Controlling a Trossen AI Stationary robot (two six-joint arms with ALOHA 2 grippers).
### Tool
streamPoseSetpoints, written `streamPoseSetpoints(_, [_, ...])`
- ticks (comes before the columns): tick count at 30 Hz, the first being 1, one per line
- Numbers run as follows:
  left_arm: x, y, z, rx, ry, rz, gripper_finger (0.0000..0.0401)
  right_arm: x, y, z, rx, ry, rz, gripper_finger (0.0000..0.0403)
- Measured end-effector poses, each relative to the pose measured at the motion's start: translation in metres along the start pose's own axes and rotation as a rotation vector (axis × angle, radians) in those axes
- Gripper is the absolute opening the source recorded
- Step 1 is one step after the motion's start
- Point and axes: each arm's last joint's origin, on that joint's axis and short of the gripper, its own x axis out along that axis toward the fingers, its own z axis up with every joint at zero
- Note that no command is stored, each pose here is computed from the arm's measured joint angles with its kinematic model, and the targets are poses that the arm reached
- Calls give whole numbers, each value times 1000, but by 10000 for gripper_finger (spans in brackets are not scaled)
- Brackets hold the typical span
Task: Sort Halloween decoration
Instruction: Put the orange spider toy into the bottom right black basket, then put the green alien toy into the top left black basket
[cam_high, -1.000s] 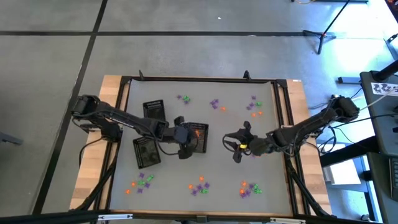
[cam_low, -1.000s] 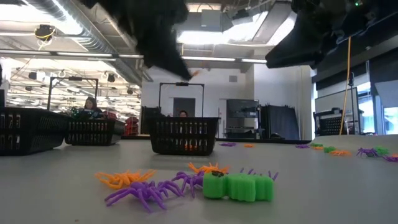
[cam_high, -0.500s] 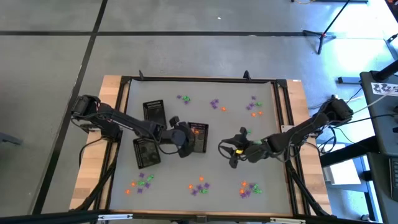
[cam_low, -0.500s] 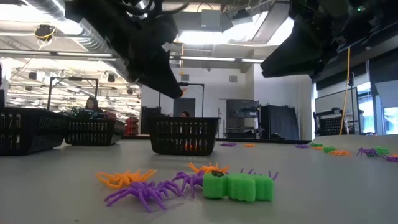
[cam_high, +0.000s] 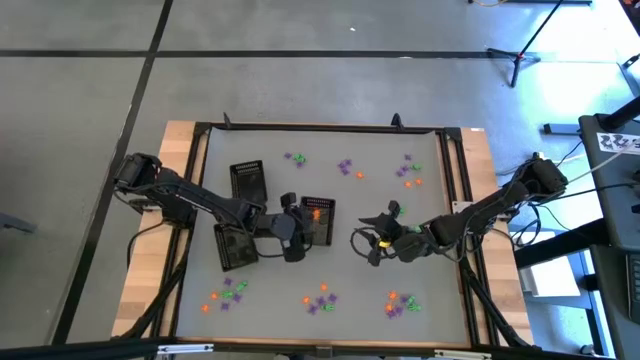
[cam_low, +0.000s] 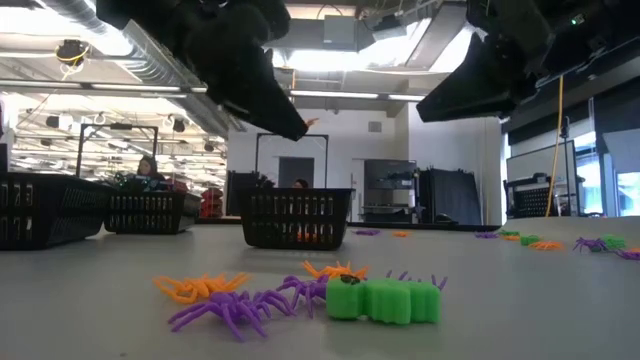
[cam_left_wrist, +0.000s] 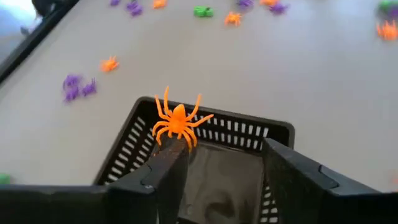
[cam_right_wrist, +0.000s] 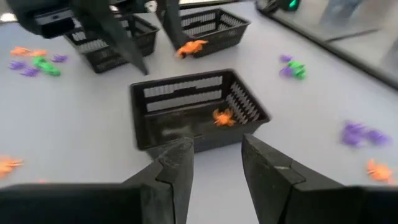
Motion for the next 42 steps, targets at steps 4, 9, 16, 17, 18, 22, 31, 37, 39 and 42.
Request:
streamPoseSetpoints(4, [2,0,-1,138,7,18,196,0,-2,1,-51,-27,-67,133])
streamPoseSetpoints(9, [3,0,-2,271,12,27,196,2,-6,3,-82,-51,-138,133])
streamPoseSetpoints(16, [5,5,2,307,-14,31,196,25,-15,24,80,-126,41,133])
streamPoseSetpoints(17, [6,6,2,308,-11,26,196,29,-15,25,81,-139,74,133])
streamPoseSetpoints(18, [6,7,2,306,-10,16,196,34,-15,26,78,-156,96,133])
streamPoseSetpoints(22, [8,10,3,296,-10,-28,196,54,-14,22,58,-184,114,133])
streamPoseSetpoints(31, [8,10,2,236,-6,-46,196,98,-6,30,-33,-133,140,133])
streamPoseSetpoints(37, [8,10,0,197,18,-42,196,105,-7,27,-82,-32,110,133])
streamPoseSetpoints(39, [8,10,-1,199,24,-40,196,105,-8,26,-92,-15,92,133])
streamPoseSetpoints(42, [8,11,-1,200,27,-29,196,105,-9,24,-101,2,78,133])
